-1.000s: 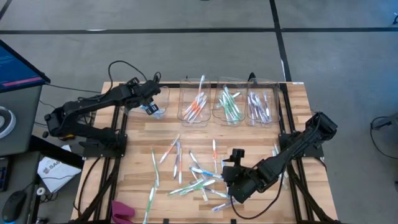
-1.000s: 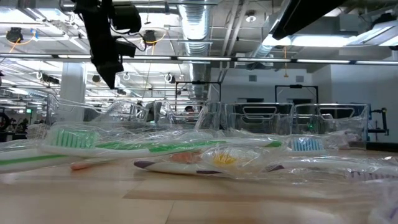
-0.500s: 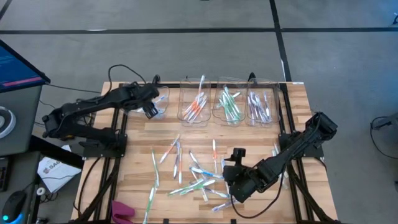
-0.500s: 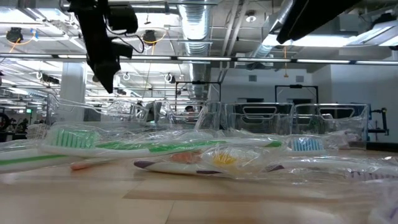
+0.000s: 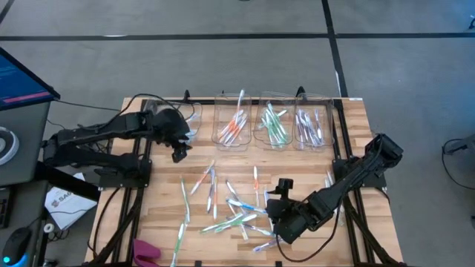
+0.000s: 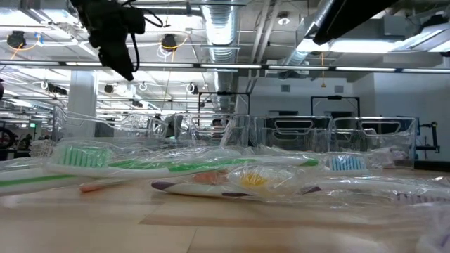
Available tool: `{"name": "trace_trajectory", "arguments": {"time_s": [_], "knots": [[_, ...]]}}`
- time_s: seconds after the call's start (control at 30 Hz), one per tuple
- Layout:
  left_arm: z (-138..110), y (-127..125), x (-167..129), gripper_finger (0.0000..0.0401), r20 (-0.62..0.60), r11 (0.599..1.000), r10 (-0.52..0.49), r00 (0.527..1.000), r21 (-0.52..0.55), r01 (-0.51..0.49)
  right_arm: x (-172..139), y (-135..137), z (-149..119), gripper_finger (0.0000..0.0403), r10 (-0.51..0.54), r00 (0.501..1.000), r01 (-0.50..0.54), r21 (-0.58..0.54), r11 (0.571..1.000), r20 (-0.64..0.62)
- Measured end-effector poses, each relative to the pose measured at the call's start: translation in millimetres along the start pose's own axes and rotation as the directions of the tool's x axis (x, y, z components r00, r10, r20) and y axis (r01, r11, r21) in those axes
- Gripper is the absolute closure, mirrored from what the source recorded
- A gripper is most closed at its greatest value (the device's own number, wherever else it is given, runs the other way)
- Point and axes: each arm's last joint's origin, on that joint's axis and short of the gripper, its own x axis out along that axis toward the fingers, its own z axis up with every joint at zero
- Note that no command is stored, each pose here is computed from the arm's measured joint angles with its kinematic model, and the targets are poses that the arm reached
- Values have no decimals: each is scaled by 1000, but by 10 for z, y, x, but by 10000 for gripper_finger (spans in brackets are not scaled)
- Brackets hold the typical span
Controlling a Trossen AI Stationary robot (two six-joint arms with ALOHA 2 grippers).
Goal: Pick & Place Toothbrushes
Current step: Put the orange toothbrush into the middle left transparent bin
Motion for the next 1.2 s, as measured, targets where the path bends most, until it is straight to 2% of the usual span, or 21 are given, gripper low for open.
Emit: {"name": "trace_trajectory", "arguments": {"time_s": [0.27,0.37,0.53,0.7,0.83,0.9,1.03,1.2], "knots": [[-80,-277,128,210,16,994,-95,995,48,94,2,-2,0,132,-1,1000,1,1,1000,0],[-137,-393,179,214,19,986,-138,990,95,135,2,0,2,132,1,1000,-1,3,1000,2],[-240,-591,239,220,24,972,-210,977,112,206,2,13,22,132,16,1000,-16,26,1000,16],[-350,-796,318,223,68,942,-306,950,166,291,44,-59,10,132,-16,1000,20,168,986,-23],[-446,-922,381,224,106,913,-374,921,217,346,121,-197,-27,132,-59,992,94,323,942,-115],[-486,-972,403,224,130,905,-398,908,220,365,189,-236,-62,132,-48,987,102,359,928,-155],[-574,-1032,466,224,166,889,-438,884,229,397,309,-250,-150,132,7,974,69,329,942,-224],[-668,-1068,523,224,181,874,-468,865,238,423,439,-221,-170,132,35,981,9,231,973,-189]]}}
